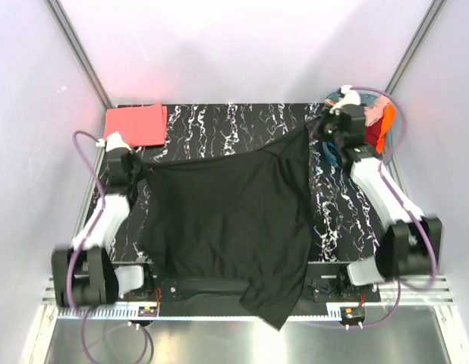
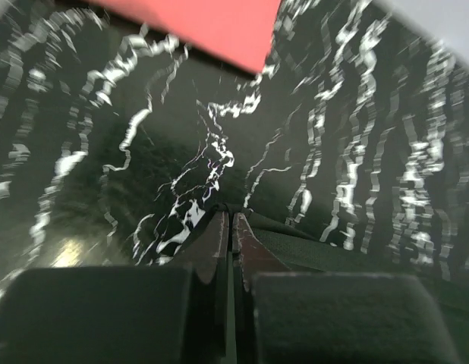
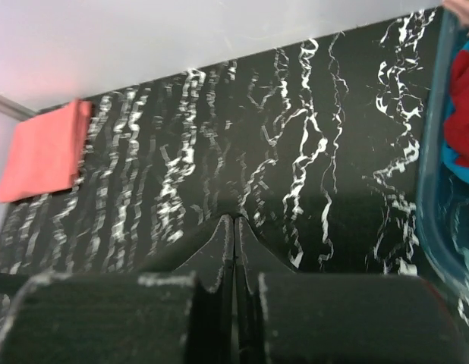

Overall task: Fold and stack the t-shirts
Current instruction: Flatten the tshirt out, then fold the tshirt

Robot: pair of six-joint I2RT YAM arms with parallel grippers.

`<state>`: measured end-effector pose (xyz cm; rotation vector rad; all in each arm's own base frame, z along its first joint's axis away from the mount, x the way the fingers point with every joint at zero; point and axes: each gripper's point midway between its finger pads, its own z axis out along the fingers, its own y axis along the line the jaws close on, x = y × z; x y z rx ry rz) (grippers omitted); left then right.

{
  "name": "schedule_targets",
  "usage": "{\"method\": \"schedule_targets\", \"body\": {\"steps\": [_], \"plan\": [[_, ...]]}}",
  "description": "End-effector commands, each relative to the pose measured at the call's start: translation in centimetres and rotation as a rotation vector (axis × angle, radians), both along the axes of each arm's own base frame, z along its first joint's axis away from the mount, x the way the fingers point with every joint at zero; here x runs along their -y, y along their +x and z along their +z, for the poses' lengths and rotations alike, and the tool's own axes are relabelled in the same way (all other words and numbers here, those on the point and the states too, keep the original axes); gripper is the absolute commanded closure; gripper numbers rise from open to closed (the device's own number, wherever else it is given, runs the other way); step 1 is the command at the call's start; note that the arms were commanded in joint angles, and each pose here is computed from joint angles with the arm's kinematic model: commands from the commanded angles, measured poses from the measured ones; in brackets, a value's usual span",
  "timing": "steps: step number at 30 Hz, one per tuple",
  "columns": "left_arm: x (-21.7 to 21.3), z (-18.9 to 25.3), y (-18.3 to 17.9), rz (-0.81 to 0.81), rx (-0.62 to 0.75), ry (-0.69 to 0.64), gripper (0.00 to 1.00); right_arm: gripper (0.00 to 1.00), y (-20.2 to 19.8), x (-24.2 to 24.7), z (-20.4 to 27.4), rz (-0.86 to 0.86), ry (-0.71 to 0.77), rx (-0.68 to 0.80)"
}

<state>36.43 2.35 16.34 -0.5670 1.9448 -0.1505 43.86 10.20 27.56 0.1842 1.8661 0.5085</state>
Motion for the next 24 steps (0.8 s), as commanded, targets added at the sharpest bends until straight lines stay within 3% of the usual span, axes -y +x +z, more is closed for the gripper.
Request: {"method": "schedule_targets", "body": {"steps": [1,11,24], "plan": [[0.0,0.8,5.6,-0.010,0.123,-0.024,1.00,1.00,4.8,0.2,1.4,-0.027,-0.015,0.155],[-0.1,-2.8,14.0,-0.064,0.020,-0.020,1.00,1.00,13.7,-1.2,-4.7,-0.001,-0.058,0.060],[-0.4,-5.4,19.4,-0.088,-0.097,-0.107,1.00,1.00,20.2,-1.7,-7.9,0.004,-0.103,-0.006]]}}
